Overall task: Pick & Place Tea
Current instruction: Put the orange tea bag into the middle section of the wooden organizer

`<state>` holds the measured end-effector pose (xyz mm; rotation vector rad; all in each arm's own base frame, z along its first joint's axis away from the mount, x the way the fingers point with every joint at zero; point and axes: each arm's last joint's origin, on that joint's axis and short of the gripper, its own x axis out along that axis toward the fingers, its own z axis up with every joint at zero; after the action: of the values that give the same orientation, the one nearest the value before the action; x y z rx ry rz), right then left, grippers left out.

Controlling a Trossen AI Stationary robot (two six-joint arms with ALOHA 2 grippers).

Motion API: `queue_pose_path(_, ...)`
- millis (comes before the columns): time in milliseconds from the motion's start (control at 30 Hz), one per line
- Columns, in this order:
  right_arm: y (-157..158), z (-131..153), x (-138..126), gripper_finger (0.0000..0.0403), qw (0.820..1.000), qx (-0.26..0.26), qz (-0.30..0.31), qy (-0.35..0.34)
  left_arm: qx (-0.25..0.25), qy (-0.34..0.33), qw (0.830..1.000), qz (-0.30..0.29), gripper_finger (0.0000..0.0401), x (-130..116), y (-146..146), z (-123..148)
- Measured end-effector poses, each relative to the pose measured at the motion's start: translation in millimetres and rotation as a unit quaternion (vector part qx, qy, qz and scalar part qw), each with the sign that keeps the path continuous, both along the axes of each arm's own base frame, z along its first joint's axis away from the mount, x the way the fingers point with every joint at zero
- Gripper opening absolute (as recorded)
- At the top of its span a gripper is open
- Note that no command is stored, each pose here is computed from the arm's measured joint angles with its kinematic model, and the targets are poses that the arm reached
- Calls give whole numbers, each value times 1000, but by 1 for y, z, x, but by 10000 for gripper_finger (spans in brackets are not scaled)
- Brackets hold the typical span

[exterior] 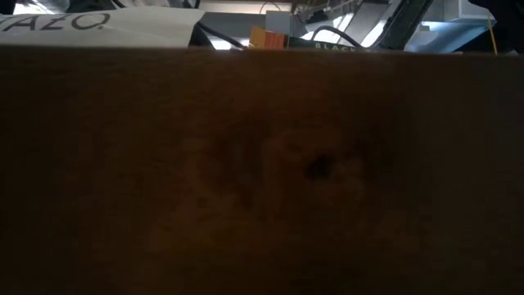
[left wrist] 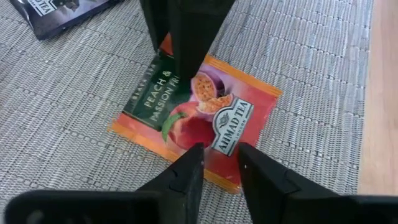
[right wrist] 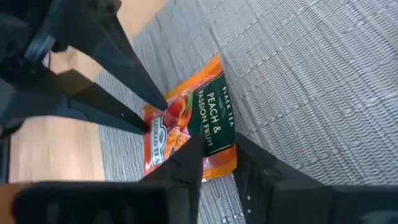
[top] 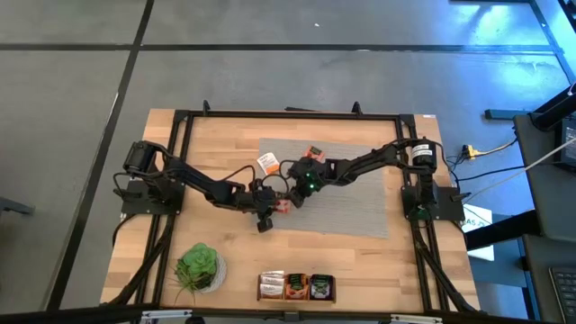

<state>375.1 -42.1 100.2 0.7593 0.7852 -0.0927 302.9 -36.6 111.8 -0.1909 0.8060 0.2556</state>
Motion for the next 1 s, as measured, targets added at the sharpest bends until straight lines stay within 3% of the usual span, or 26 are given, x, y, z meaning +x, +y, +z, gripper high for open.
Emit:
queue_pose_path(233,1,-1,-1,11,999,-21,29,-5,14,2,1000,-23,98,-1,-3,1)
queue_pose_path(467,0,9,-3,5,998,-43,44,-14,23,-29,999,-35,99,-1,-4,21)
queue_pose_path(800,-1,64,-15,3,986,-152,40,-49,55,-155,984,-65,95,-17,-1,92)
queue_pose_path(1000,34,113,-32,2,971,-206,77,-91,64,-185,979,-56,97,-27,-4,111)
